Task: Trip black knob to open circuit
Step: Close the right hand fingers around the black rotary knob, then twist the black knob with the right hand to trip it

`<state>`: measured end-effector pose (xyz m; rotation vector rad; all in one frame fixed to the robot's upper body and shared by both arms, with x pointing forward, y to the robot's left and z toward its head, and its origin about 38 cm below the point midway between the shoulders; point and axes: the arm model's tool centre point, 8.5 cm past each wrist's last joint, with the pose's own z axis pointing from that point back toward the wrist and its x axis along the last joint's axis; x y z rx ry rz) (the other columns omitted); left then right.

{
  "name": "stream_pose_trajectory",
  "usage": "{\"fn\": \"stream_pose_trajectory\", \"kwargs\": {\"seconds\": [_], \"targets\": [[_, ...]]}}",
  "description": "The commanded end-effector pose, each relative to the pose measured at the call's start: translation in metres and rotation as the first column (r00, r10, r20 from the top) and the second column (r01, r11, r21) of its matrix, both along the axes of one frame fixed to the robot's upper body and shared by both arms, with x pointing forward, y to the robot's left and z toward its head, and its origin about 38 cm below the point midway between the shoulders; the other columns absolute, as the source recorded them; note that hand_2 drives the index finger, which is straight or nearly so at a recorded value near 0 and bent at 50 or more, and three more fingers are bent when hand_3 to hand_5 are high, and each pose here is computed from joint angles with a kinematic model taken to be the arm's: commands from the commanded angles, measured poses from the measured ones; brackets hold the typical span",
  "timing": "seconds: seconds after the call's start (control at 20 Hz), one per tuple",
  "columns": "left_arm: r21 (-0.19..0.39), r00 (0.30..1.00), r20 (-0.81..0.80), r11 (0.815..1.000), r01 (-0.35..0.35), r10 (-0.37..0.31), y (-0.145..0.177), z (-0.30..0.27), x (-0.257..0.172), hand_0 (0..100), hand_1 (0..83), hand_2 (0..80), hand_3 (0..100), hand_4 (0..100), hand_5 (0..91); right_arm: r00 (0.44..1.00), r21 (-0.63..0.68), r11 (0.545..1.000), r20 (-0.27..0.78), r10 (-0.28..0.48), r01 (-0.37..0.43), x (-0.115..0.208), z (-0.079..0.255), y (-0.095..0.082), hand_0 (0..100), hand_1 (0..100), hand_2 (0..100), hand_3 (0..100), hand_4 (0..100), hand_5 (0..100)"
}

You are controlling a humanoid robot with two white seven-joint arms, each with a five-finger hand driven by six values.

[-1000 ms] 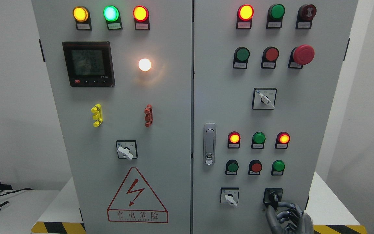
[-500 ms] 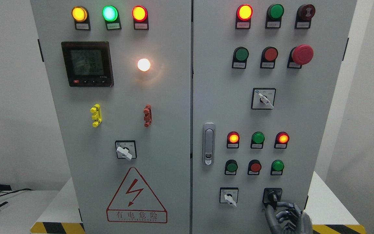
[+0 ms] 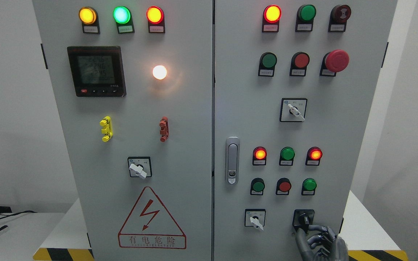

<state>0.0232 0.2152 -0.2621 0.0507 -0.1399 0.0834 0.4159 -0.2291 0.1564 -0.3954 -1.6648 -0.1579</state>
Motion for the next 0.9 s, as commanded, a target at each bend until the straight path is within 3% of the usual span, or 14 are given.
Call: {"fn": "stream_pose_trajectory", "kwargs": {"seconds": [0.0, 0.85], "targets": [[0.000, 1.000, -0.001, 1.000, 0.031, -0.031, -0.0002, 0.0000, -0.0002, 12, 38.9, 0.0, 0, 0, 0.0, 1.000, -0.001, 1.000, -0.001, 0.015, -0.015, 0.0004, -0.0002, 0.0054, 39, 76, 50, 79, 82, 91], [-0.002, 1.000, -0.001, 1.000, 0.031, -0.031, -0.0012, 0.0000, -0.0002, 12, 38.9, 0.0, 0, 0, 0.0, 0.999, -0.003, 0.999, -0.003, 0.042, -0.042, 0.0014, 0.0004, 0.0116, 38, 76, 52, 80, 82, 94]]}}
